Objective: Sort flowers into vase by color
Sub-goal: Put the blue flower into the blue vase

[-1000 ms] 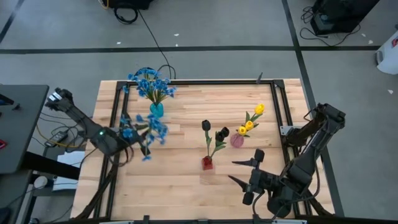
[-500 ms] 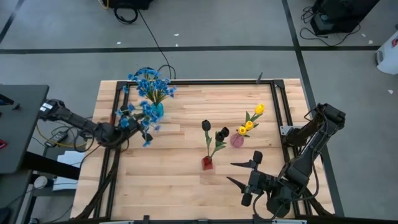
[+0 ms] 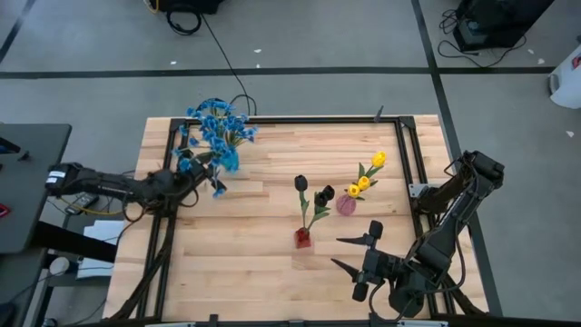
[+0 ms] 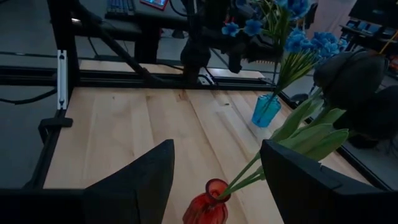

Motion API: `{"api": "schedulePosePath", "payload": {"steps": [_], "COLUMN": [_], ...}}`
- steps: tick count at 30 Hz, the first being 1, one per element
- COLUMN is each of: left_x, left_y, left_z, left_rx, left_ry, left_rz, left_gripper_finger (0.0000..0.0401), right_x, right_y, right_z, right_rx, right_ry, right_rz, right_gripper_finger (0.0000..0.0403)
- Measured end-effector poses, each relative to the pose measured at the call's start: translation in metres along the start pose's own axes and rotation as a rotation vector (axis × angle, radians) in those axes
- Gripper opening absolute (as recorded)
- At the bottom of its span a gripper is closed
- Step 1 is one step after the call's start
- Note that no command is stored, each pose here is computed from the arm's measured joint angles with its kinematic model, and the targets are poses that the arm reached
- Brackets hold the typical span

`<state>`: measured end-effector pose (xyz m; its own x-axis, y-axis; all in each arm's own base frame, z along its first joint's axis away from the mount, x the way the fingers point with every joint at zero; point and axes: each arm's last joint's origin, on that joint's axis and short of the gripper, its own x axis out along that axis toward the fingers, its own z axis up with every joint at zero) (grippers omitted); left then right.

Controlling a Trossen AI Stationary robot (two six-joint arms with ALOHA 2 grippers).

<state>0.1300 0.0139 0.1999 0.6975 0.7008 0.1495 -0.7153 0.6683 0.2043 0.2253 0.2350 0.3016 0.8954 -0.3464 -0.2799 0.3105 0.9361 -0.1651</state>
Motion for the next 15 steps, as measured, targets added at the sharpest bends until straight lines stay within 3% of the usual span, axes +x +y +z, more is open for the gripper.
{"api": "schedulePosePath", "payload": {"steps": [9, 15], "left_x": [0.007, 0.012], "left_y": [0.008, 0.013], "left_z": [-0.010, -0.022], "left_rx": [0.001, -0.025], "left_ry": [0.012, 0.101], "left_rz": [0.015, 0.044], "left_gripper_finger": [0.0028, 0.0028], "right_x": [0.000, 0.000], "right_y": [0.000, 0.000], "right_z": [0.000, 0.000], "right_rx": [-0.001, -0.012], "right_ry": [0.000, 0.000], "right_rz": [0.000, -0.001], "right_gripper_finger": [0.0249, 0.0249]}}
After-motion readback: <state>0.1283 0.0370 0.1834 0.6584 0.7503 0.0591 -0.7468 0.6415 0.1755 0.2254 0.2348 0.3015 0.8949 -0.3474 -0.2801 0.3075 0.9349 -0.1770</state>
